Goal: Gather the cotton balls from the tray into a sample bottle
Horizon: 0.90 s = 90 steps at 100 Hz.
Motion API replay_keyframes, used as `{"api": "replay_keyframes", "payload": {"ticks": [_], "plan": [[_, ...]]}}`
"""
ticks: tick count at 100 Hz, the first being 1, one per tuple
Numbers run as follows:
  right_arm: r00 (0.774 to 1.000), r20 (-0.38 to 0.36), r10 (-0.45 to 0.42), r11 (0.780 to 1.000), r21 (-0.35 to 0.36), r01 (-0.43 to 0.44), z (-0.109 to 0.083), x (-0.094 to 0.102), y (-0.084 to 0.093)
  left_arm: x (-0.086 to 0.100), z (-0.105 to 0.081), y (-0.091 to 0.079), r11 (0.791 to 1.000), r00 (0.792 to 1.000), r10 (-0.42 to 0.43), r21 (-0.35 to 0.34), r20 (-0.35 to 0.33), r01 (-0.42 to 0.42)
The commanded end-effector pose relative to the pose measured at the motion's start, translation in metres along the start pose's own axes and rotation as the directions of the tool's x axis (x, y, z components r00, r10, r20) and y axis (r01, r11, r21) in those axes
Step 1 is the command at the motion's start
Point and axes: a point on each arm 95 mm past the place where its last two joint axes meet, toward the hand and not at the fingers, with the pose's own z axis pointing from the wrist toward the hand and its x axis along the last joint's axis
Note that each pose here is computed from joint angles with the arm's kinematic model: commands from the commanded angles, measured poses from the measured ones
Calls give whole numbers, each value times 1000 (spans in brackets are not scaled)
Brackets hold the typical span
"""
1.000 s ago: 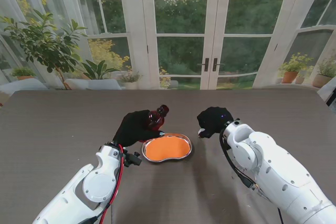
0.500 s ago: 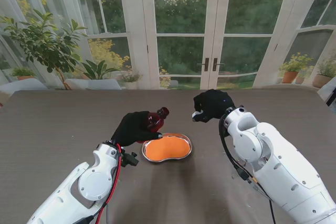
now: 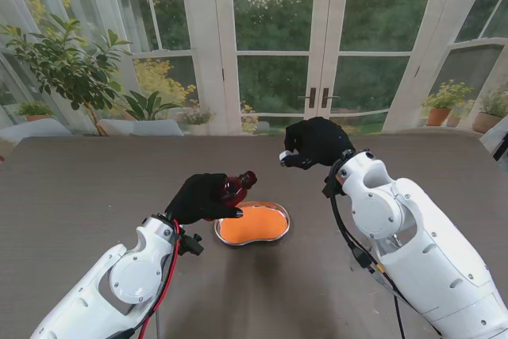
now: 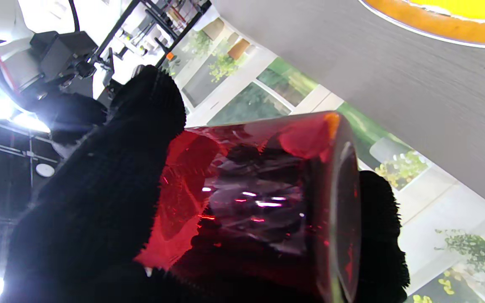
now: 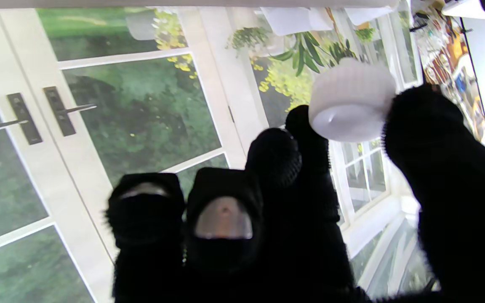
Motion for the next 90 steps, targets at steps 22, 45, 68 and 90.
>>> {"api": "replay_keyframes", "payload": {"ticks": [22,45,68,90], "plan": [[995,-71,66,998,-10,-67,-6,21,3,1,-2,-3,998,1000,25,-50,-13,-26],[988,-117,105,995,11,-104,-12,32,-6,1,0,-4,997,999,39,-66,-27,-41],[981,-157,117,993,31,-113,-15,44,-13,1,2,-5,996,998,44,-75,-33,-46],[975,-185,122,993,33,-118,-18,53,-14,2,3,-6,995,998,48,-82,-36,-51]]}}
